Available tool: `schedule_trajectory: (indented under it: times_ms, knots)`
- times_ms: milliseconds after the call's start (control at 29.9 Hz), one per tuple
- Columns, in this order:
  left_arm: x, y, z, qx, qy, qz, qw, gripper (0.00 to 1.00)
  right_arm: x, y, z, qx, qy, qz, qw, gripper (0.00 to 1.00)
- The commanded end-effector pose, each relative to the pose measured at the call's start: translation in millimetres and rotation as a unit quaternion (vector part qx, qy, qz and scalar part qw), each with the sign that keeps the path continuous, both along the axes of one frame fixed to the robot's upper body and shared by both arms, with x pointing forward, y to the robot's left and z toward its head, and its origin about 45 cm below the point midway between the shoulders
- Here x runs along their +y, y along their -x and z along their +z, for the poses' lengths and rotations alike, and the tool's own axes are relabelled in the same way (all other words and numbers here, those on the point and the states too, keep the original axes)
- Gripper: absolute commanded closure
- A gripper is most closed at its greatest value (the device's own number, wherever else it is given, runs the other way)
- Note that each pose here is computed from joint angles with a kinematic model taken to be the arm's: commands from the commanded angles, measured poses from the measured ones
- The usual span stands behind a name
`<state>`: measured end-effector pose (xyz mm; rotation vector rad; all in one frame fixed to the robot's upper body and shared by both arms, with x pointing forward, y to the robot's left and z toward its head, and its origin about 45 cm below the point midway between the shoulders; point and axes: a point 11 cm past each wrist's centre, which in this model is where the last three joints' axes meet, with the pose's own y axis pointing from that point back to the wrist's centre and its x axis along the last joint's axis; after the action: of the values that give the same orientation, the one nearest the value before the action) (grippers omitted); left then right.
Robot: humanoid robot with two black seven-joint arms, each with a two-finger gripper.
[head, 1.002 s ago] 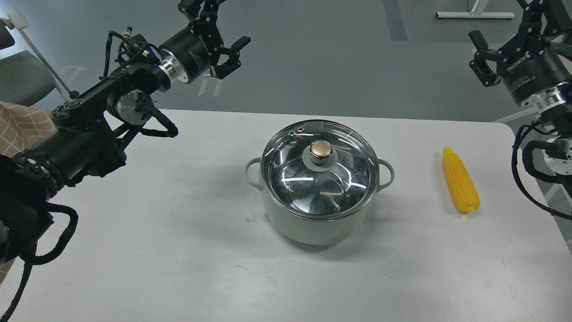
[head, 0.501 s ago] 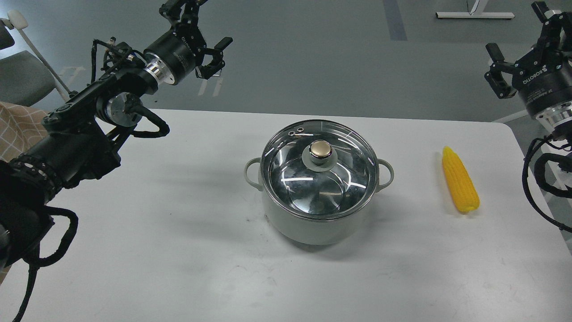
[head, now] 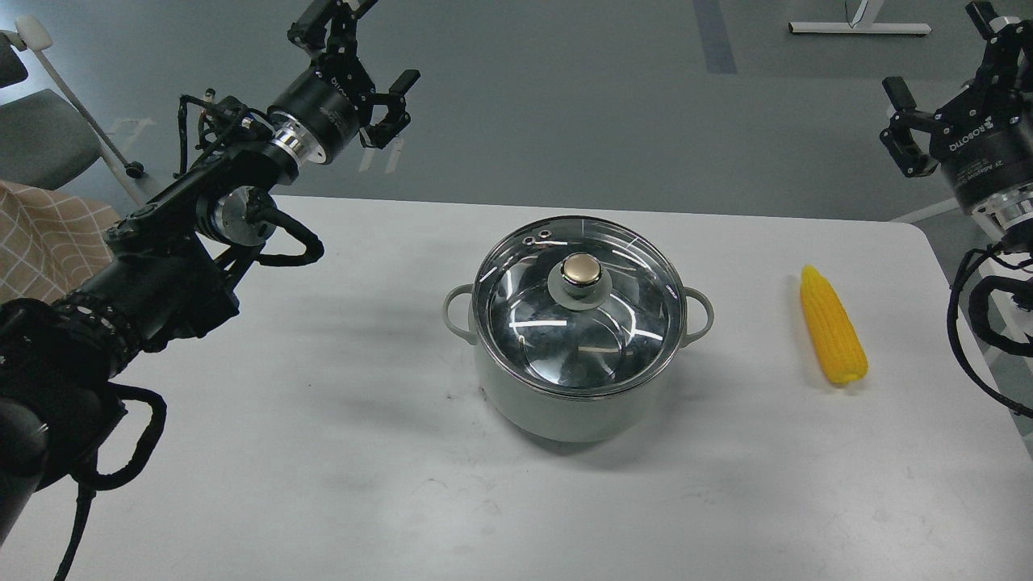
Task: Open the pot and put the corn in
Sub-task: 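Move the left gripper forward over the glass pot lid, then lower the left gripper and grasp the lid's knob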
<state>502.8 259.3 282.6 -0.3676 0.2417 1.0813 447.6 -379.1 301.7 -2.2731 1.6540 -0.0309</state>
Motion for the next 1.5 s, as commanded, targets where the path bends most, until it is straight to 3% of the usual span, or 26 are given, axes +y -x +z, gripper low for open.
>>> schedule_trajectory:
  times_ms: [0,401,601,768,969,1036,1169,1203,1303,1403,1470]
  knots:
    - [0.2,2.0,0.1,-0.012,0.010,0.004,1.000,0.02,0.2,-0.1,0.0,0.000,0.001,-0.001,1.000,0.00]
    - [-16.7,6.5,9.5,-0.027,-0.008,-0.032,0.999,0.02,-3.1,0.2,5.4,-0.004,0.005,-0.005,1.000,0.00]
    - [-46.3,24.8,41.6,-0.102,-0.122,-0.119,0.980,0.03,-14.3,5.8,14.4,-0.010,0.020,-0.009,1.000,0.00]
    - [-66.1,44.8,65.9,-0.191,-0.242,-0.135,0.942,0.04,-18.9,7.7,14.7,-0.009,0.024,-0.016,1.000,0.00]
    - [-101.5,82.3,90.4,-0.335,-0.376,-0.142,0.852,0.04,-20.7,8.4,13.3,-0.008,0.022,-0.019,1.000,0.00]
    - [-118.9,102.4,94.8,-0.401,-0.428,-0.149,0.796,0.04,-19.2,8.5,11.0,-0.006,0.021,-0.018,1.000,0.00]
    - [-132.5,121.4,81.9,-0.475,-0.504,-0.160,0.704,0.05,-19.5,9.5,8.3,-0.004,0.020,-0.018,1.000,0.00]
    - [-137.8,127.4,77.4,-0.506,-0.530,-0.165,0.660,0.05,-19.9,9.4,9.0,-0.005,0.019,-0.019,1.000,0.00]
    - [-143.6,133.1,62.3,-0.560,-0.598,-0.161,0.550,0.05,-25.5,12.2,7.1,-0.005,0.014,-0.027,1.000,0.00]
    - [-143.1,130.4,48.6,-0.578,-0.638,-0.159,0.483,0.05,-29.1,14.1,5.5,-0.004,0.010,-0.032,0.999,0.00]
    - [-140.4,128.7,33.8,-0.572,-0.651,-0.168,0.470,0.04,-30.7,15.8,3.0,-0.002,0.007,-0.034,0.999,0.00]
